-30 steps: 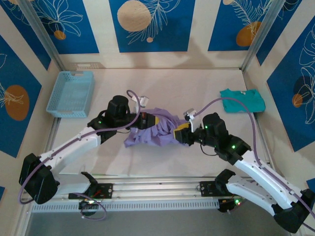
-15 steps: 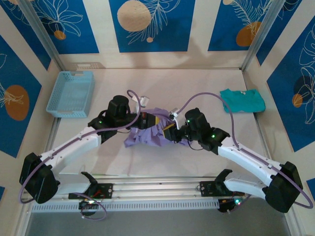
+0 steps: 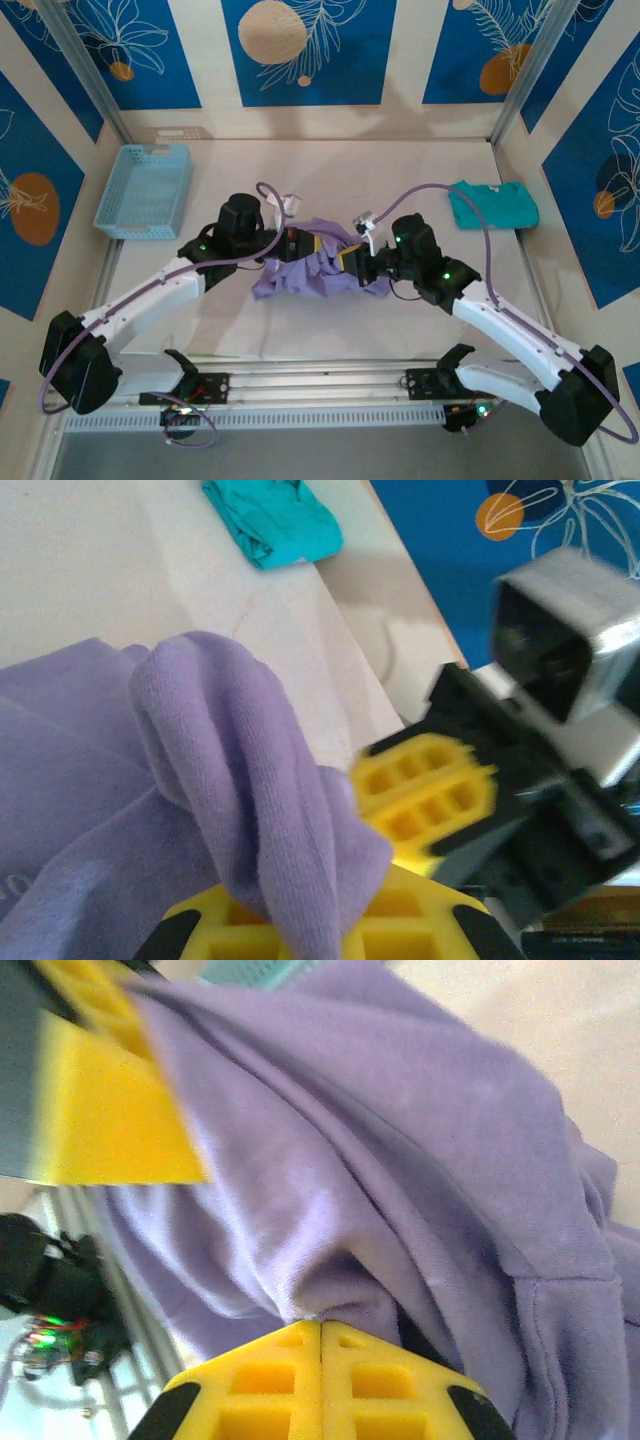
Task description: Fold the inside-out t-shirt
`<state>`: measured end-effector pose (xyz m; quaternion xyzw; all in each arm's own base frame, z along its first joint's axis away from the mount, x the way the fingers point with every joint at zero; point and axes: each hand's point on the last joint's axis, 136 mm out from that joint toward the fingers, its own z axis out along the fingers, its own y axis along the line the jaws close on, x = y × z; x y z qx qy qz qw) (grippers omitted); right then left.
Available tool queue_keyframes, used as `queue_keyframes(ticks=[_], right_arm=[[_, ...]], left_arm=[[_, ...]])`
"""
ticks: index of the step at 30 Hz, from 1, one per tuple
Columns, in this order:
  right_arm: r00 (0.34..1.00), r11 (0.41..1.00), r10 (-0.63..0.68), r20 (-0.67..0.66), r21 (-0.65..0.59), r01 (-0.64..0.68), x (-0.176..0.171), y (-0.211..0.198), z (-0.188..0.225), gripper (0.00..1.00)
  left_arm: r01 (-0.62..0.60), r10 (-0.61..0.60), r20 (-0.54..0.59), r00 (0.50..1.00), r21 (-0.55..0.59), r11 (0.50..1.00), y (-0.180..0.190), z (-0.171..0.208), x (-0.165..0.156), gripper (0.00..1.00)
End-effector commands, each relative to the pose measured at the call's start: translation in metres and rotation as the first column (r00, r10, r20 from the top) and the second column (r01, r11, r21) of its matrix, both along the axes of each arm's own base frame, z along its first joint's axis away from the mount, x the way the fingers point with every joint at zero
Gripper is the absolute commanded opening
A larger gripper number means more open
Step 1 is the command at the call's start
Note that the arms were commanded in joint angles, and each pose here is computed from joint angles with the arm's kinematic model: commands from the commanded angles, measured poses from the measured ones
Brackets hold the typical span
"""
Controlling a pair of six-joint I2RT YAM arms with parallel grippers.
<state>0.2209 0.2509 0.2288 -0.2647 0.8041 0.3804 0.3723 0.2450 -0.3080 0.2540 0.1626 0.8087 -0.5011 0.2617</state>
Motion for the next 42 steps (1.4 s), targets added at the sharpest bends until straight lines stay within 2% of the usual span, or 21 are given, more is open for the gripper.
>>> queue_keyframes(ticks=[1, 6, 7, 11, 14, 16, 18, 20, 23, 25, 28, 32, 35, 42], right_arm=[[0.992, 0.981, 0.125, 0.019, 0.149, -0.126, -0.023, 0.007, 0.062, 0.00], [0.986, 0.956, 0.164, -0.016, 0.250, -0.155, -0.029, 0.008, 0.112, 0.00], [0.988, 0.952, 0.151, -0.029, 0.275, -0.137, -0.026, 0.007, 0.121, 0.00], [0.988, 0.934, 0.110, -0.105, 0.351, -0.066, -0.007, 0.010, 0.136, 0.00], [0.984, 0.931, 0.099, -0.147, 0.362, -0.039, 0.003, 0.015, 0.134, 0.00], [0.985, 0.951, 0.084, -0.152, 0.308, -0.033, 0.007, 0.016, 0.120, 0.00], [0.986, 0.979, 0.046, -0.162, 0.203, -0.012, 0.010, 0.014, 0.091, 0.00], [0.982, 0.998, -0.014, -0.188, 0.064, 0.027, 0.012, 0.006, 0.050, 0.01], [0.971, 0.986, -0.111, -0.213, -0.149, 0.080, 0.008, -0.012, -0.014, 0.27], [0.964, 0.971, -0.132, -0.232, -0.225, 0.079, 0.001, -0.018, -0.047, 0.40], [0.948, 0.965, -0.132, -0.291, -0.255, 0.056, -0.007, -0.018, -0.085, 0.50], [0.947, 0.971, -0.111, -0.300, -0.235, 0.039, -0.005, -0.011, -0.109, 0.53], [0.948, 0.980, -0.078, -0.309, -0.197, 0.016, 0.001, 0.001, -0.116, 0.53], [0.946, 0.985, -0.049, -0.319, -0.170, -0.006, 0.014, 0.018, -0.123, 0.45]], left_arm=[[-0.072, 0.070, 0.032, 0.997, 0.060, 0.996, 0.013, -0.006, 0.015, 0.00], [-0.187, 0.173, 0.092, 0.981, 0.179, 0.966, 0.029, -0.016, 0.038, 0.03], [-0.203, 0.185, 0.103, 0.977, 0.203, 0.958, 0.033, -0.018, 0.040, 0.09], [-0.231, 0.205, 0.125, 0.971, 0.240, 0.943, 0.044, -0.021, 0.037, 0.43], [-0.255, 0.220, 0.161, 0.962, 0.243, 0.936, 0.055, -0.024, 0.025, 0.51], [-0.263, 0.226, 0.173, 0.959, 0.239, 0.935, 0.060, -0.029, 0.019, 0.47], [-0.272, 0.233, 0.174, 0.957, 0.251, 0.929, 0.064, -0.035, 0.017, 0.43], [-0.269, 0.230, 0.168, 0.959, 0.275, 0.923, 0.066, -0.039, 0.016, 0.43], [-0.280, 0.238, 0.167, 0.957, 0.310, 0.909, 0.071, -0.046, 0.017, 0.48], [-0.291, 0.247, 0.170, 0.954, 0.328, 0.899, 0.075, -0.050, 0.017, 0.50], [-0.305, 0.259, 0.174, 0.950, 0.340, 0.890, 0.079, -0.052, 0.018, 0.52], [-0.299, 0.256, 0.165, 0.952, 0.340, 0.892, 0.077, -0.054, 0.018, 0.53], [-0.296, 0.256, 0.157, 0.954, 0.341, 0.892, 0.077, -0.056, 0.017, 0.53], [-0.300, 0.260, 0.158, 0.953, 0.354, 0.886, 0.080, -0.059, 0.016, 0.53]])
